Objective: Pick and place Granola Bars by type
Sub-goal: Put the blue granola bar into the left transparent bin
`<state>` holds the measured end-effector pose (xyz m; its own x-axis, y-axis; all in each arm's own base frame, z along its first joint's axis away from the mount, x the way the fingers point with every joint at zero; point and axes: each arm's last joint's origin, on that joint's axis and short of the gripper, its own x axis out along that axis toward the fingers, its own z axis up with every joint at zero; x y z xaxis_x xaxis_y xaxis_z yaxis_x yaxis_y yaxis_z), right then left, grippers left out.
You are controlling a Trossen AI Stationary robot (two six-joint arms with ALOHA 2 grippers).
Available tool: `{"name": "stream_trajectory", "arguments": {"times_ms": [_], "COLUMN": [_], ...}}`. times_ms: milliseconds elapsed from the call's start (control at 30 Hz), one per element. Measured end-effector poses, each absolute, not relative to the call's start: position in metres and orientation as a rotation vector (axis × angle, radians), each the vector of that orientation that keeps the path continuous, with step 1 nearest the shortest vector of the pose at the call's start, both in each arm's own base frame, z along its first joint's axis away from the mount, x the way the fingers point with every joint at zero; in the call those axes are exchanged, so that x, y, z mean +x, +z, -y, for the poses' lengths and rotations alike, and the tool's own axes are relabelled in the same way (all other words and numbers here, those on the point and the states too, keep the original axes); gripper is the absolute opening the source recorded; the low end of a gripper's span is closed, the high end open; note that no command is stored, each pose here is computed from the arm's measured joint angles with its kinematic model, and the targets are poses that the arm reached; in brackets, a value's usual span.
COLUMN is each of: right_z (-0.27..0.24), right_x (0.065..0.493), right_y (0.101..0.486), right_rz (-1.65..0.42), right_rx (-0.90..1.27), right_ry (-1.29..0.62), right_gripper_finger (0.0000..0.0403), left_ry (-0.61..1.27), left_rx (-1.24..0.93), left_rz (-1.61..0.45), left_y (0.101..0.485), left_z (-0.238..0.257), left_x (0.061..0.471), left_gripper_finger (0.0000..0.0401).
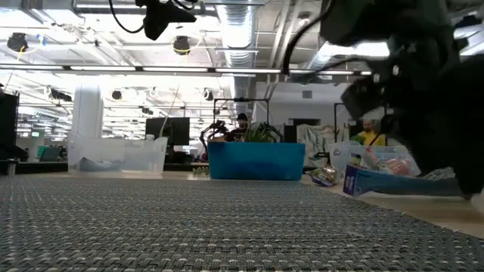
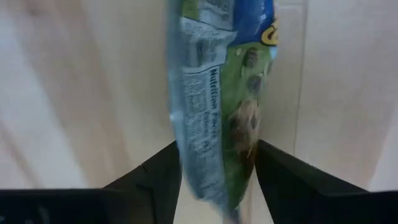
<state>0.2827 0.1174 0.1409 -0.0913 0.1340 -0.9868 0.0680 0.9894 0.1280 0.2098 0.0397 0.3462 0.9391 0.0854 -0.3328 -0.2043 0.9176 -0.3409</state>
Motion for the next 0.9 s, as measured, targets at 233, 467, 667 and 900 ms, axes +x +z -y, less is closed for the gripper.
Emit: {"name": "stream_trajectory", "arguments": {"times_ms": [233,467,667,900], "right_z": [-0.114,-0.114,-0.100,-0.048], "right_x": [0.287,0.292,0.314,0.344], "right_y": [0.134,0.155,0.191,0.229], "right_rz": [-1.673,-1.533,-1.220,-0.813], "right_rx": [0.179,0.289,0.534,0.740], "right_ry": [0.025,0.019,0.028,0.000], "right_gripper_finger": [0.0128,0.0024,0.0030,0.0030], "left_ry": [0.152,0.159,0.187,0.244], "left_rx": [-0.382,-0.383,-0.401,-0.442], "left_rz": [-0.320,-0.336,-0.355,-0.331], "left_y": [0.346,0.345,0.342,0.342], "left_z": [-0.040,-0.040,-0.040,-0.042], "left_x": [0.210,0.209,0.208,0.211], "left_gripper_finger": [0.0181,0.0181,0.0181,0.0181]}}
